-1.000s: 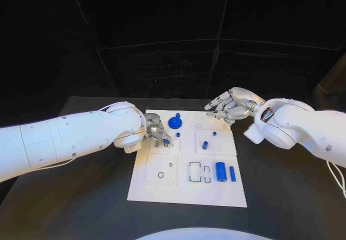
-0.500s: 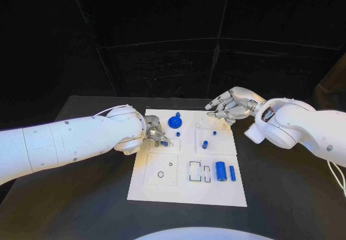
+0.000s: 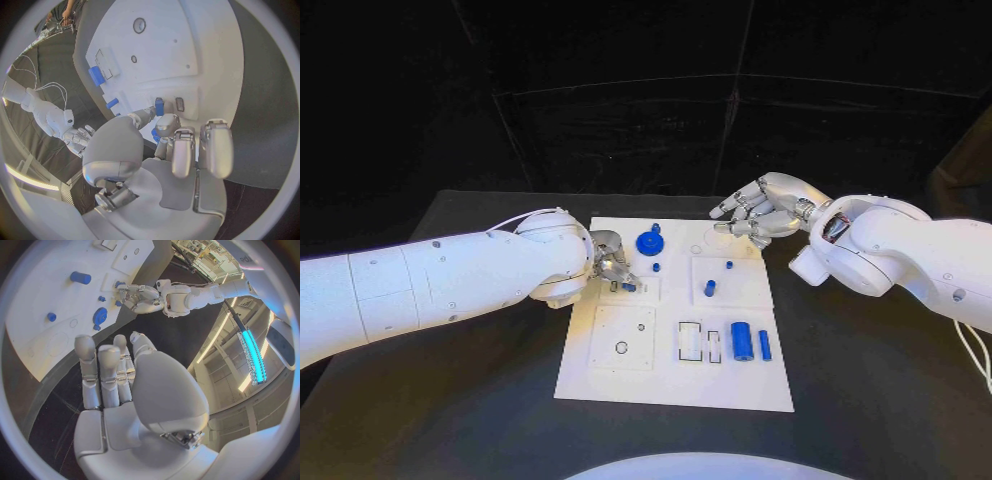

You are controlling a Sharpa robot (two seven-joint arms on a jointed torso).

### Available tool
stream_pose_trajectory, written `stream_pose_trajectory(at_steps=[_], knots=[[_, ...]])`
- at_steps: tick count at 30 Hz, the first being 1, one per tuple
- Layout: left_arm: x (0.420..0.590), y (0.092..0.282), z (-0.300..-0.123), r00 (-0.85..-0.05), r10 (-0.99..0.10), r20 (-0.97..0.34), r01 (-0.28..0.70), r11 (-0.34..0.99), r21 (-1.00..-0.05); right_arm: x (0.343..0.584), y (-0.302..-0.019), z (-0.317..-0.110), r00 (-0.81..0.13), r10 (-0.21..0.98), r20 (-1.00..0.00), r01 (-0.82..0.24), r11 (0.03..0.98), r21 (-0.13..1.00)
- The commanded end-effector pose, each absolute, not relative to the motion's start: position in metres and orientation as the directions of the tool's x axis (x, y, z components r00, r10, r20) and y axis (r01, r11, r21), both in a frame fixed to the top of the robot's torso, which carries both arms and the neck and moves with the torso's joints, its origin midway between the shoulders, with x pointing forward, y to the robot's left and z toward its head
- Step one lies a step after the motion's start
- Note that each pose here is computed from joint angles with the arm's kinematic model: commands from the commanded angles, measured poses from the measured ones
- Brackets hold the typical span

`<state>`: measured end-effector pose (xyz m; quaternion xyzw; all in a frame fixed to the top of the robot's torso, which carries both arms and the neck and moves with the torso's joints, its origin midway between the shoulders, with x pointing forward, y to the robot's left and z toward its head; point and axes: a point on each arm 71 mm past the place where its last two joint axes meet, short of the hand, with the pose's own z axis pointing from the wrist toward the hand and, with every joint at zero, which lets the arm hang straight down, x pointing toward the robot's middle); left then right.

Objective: Assemble the parts on the task board

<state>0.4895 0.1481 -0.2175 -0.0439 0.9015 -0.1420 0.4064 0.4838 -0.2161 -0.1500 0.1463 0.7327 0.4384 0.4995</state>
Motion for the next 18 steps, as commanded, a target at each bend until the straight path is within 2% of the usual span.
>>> stream_pose_trajectory(at_steps=[1,18], knots=[[0.487,0.1495,-0.2226,-0.685,-0.156,-0.712,0.041,0.967,-0.251,0.4835,-0.2144,-0.1488,-0.465,0.646,-0.605,-0.235,0.569,0.788],[0.4867,0.146,-0.2238,-0.697,-0.14,-0.703,0.055,0.967,-0.247,0.4839,-0.2131,-0.1491,-0.47,0.644,-0.604,-0.236,0.568,0.789]])
